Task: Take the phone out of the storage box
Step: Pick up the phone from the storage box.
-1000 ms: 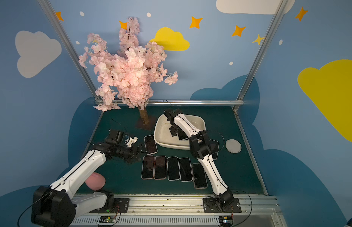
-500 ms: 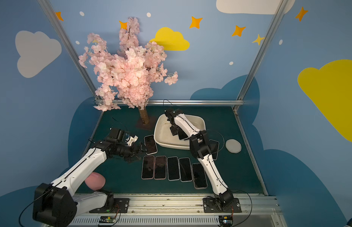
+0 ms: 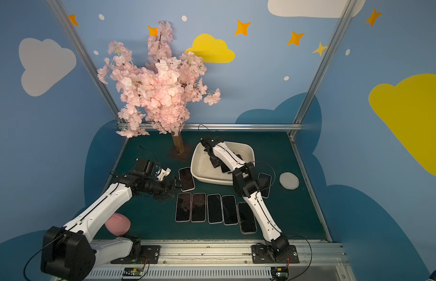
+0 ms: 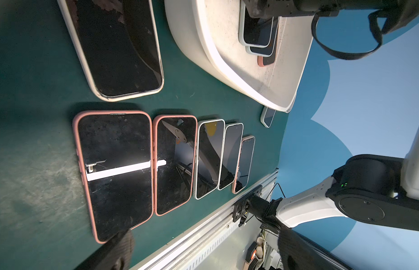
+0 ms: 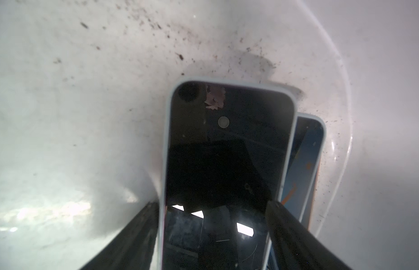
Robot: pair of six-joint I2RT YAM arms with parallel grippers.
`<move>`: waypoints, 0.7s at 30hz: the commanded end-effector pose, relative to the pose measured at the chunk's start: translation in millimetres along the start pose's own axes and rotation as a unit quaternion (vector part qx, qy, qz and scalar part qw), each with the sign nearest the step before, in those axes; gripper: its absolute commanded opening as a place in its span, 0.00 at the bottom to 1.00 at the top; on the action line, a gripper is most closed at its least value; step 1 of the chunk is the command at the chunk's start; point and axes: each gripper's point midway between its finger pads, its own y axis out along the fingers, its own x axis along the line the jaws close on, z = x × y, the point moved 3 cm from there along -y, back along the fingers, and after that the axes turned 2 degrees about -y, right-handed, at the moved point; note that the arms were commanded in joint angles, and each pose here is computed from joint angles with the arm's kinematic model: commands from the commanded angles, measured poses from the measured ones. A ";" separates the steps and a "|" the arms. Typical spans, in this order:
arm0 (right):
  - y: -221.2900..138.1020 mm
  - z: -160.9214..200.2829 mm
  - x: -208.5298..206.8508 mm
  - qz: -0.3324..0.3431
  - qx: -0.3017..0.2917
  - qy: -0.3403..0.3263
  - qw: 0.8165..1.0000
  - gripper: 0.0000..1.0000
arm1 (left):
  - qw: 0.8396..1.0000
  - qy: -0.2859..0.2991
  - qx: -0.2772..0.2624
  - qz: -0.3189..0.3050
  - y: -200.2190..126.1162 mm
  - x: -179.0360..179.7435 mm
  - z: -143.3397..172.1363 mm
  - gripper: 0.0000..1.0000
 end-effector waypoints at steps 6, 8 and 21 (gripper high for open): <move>-3.6 8.0 5.8 -0.036 0.017 0.014 0.999 0.69 | 1.000 0.012 -0.001 0.007 -2.7 -4.0 -0.9 1.00; -16.0 3.1 0.8 -0.040 0.001 0.020 0.999 0.69 | 1.000 0.012 -0.001 0.009 -2.3 -4.1 -0.9 1.00; -9.5 3.3 -19.5 -0.005 0.002 0.023 1.000 0.99 | 1.000 0.007 0.000 0.013 -1.6 -1.3 3.8 1.00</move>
